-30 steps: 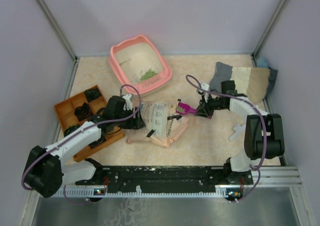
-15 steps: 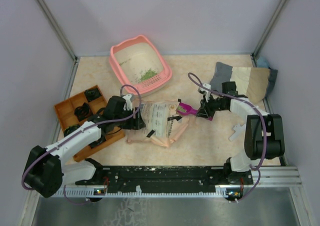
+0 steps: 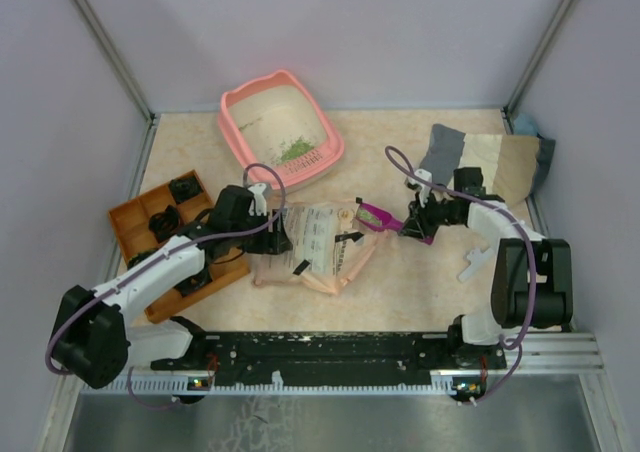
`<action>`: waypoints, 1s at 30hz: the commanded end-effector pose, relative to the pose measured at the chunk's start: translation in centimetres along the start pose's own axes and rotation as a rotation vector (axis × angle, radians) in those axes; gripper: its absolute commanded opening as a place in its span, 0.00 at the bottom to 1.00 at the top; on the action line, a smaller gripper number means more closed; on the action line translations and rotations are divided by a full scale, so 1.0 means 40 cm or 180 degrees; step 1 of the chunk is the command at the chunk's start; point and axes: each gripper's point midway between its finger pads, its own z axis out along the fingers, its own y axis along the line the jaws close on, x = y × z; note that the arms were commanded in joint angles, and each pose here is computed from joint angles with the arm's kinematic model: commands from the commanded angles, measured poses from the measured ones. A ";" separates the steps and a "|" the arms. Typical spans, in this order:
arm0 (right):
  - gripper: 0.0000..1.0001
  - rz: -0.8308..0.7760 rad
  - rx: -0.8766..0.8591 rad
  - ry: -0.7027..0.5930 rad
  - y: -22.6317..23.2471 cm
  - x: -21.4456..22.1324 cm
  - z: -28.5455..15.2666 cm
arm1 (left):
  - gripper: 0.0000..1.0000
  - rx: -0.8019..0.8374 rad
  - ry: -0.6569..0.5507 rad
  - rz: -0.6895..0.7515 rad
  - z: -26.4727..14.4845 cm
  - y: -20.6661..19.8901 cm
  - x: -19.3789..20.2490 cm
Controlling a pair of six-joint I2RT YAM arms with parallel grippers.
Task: Fill the litter box with clean litter
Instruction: 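Scoop the cat litter from the cat litter bag.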
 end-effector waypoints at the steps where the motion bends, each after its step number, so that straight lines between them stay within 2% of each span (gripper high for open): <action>1: 0.00 -0.0206 0.0058 -0.0133 0.002 -0.037 -0.024 | 0.72 0.0048 -0.0024 0.0068 -0.007 -0.018 -0.029; 19: 0.00 -0.0058 0.0459 0.0035 -0.029 -0.010 -0.091 | 0.71 0.0039 -0.0047 0.0118 -0.011 -0.022 -0.046; 30: 0.00 -0.0008 0.0441 -0.0315 -0.026 -0.155 -0.134 | 0.71 -0.0036 -0.0253 0.0293 -0.053 -0.015 -0.069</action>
